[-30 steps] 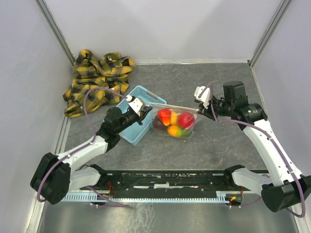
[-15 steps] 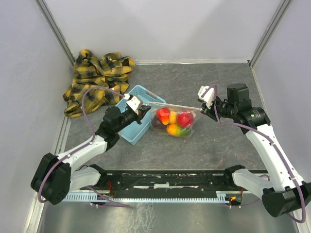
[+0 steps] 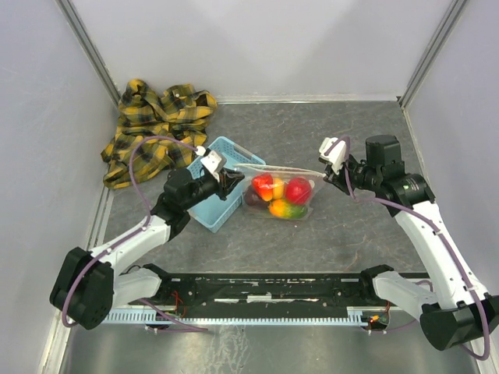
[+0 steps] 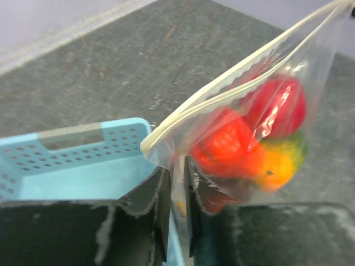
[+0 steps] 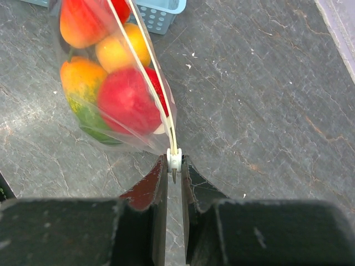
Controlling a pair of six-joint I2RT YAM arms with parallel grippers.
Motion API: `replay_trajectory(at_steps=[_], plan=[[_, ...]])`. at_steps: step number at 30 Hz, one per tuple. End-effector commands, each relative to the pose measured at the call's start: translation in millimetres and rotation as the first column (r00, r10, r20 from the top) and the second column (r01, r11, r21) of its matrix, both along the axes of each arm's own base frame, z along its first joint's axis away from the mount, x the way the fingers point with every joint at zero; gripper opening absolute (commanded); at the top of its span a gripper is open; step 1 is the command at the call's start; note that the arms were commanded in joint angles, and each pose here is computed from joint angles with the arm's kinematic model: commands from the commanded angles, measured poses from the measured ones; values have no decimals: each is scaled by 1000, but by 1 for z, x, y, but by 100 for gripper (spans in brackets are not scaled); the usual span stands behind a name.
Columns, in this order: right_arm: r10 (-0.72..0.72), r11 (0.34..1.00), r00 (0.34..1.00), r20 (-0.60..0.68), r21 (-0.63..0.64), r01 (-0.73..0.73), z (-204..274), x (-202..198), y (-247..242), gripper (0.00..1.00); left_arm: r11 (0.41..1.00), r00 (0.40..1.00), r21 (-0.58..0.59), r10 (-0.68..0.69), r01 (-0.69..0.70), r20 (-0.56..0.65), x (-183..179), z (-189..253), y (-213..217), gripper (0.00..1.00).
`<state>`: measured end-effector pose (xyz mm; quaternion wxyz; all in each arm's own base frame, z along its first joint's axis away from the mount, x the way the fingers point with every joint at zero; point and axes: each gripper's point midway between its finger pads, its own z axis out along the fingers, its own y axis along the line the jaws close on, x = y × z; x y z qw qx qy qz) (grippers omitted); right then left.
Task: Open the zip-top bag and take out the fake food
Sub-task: Unzip the zipper food storage bag at the center of the board, then open the zipper of the food storage bag at the center of the board.
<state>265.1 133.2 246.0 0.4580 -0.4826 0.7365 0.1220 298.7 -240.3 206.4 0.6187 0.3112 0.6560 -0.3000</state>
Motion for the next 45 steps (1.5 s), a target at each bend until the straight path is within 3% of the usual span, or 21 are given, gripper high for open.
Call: replay_trajectory(at_steps=[1, 2, 5, 9, 14, 19, 25, 29, 33, 42, 45], plan=[[25, 998, 999, 28, 48, -26, 12, 7, 9, 17, 982, 989, -153, -127, 114, -81, -22, 50, -13, 37], [33, 998, 999, 21, 52, -34, 10, 7, 10, 17, 980, 984, -155, -143, 126, -109, -27, 52, -13, 50], [52, 997, 998, 20, 64, -53, 10, 8, 15, 16, 986, 975, -129, -130, 108, -182, -39, 60, -2, 75], [90, 989, 995, 42, 110, -94, 13, 6, 24, 15, 991, 986, -111, -91, 76, -138, -48, 110, 16, 100], [126, 977, 986, 107, 158, -142, 14, 6, 33, 15, 992, 986, -69, -117, 109, -122, -37, 156, 9, 99], [151, 973, 983, 100, 163, -166, 14, 7, 37, 15, 976, 956, 62, -192, 210, -221, -12, 137, -11, 96], [143, 973, 983, 115, 167, -161, 14, 9, 37, 15, 947, 975, 234, -199, 218, -102, 8, 104, -36, 94], [142, 973, 983, 116, 165, -160, 14, 9, 36, 15, 922, 960, 275, -240, 273, -148, 20, 90, -49, 81], [138, 974, 983, 118, 163, -156, 15, 8, 36, 15, 895, 918, 231, -338, 382, -207, 12, 83, -64, 71], [142, 973, 982, 121, 167, -161, 15, 7, 36, 15, 875, 892, 221, -376, 431, -250, 12, 67, -72, 50], [139, 973, 983, 123, 167, -159, 16, 7, 36, 15, 868, 883, 219, -387, 446, -265, 11, 64, -75, 39]])
